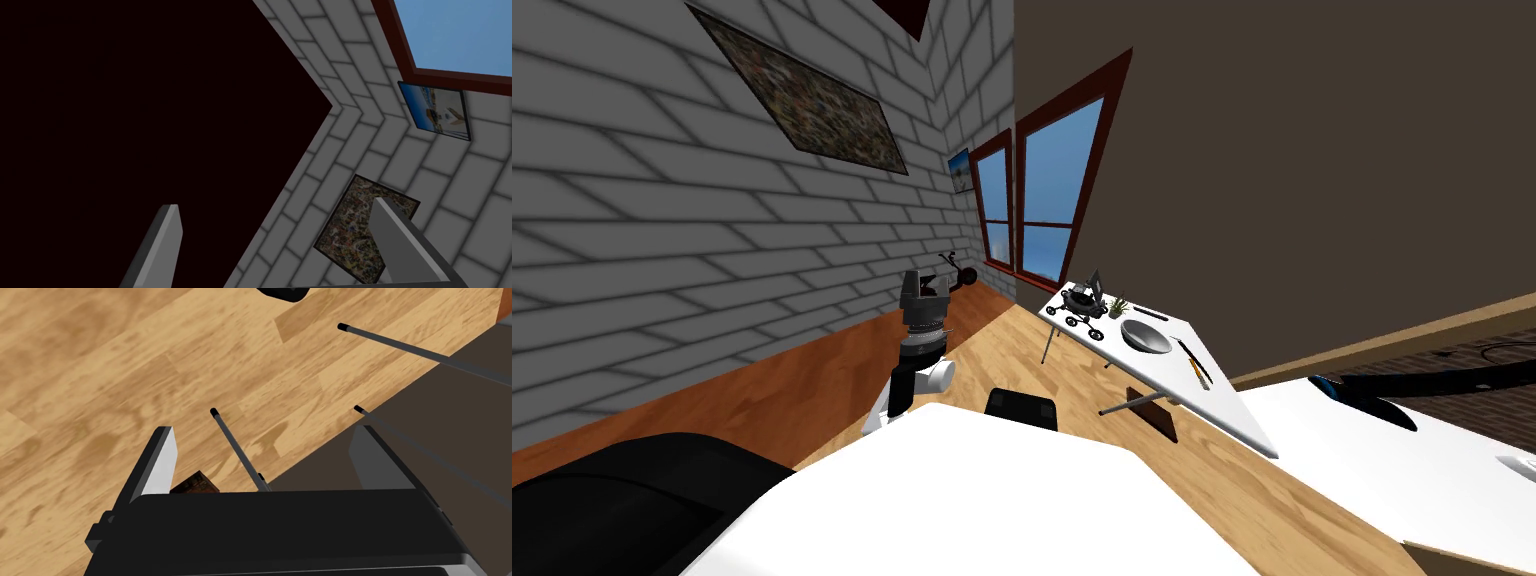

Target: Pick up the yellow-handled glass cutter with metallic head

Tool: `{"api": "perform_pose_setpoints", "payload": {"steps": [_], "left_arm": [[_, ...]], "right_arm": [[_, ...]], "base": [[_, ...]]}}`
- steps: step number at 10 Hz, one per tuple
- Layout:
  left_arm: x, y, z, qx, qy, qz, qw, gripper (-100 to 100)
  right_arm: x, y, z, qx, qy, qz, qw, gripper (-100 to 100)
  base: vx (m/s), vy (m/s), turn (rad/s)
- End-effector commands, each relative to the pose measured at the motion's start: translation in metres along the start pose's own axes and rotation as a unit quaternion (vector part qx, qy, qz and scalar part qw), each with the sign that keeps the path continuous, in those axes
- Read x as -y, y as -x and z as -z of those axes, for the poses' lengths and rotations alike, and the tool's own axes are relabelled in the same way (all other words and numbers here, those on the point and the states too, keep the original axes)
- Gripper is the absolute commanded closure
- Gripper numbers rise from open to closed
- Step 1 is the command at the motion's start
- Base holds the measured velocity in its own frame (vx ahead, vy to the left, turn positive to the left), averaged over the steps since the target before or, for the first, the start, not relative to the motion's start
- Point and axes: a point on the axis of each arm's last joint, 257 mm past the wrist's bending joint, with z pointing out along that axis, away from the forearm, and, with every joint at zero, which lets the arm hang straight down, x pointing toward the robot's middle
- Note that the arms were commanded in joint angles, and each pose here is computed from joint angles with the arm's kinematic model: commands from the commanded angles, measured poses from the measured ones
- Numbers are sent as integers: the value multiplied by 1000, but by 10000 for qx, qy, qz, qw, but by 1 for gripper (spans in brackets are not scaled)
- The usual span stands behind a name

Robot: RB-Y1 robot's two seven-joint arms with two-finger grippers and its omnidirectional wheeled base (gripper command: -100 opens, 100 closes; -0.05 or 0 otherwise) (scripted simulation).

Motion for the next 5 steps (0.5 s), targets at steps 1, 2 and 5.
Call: {"api": "perform_pose_setpoints", "payload": {"steps": [1, 2, 5], "left_arm": [[0, 0, 0, 0, 0, 0, 10000, 0], [0, 0, 0, 0, 0, 0, 10000, 0], [0, 0, 0, 0, 0, 0, 10000, 0]], "right_arm": [[33, 20, 26, 140, -445, 52, 9989, -100], [33, 23, 28, 151, -471, 82, 9987, -100], [90, 81, 93, 542, -1363, 272, 9888, -100]], "base": [[14, 17, 188], [13, 10, 112], [27, 12, 271]]}}
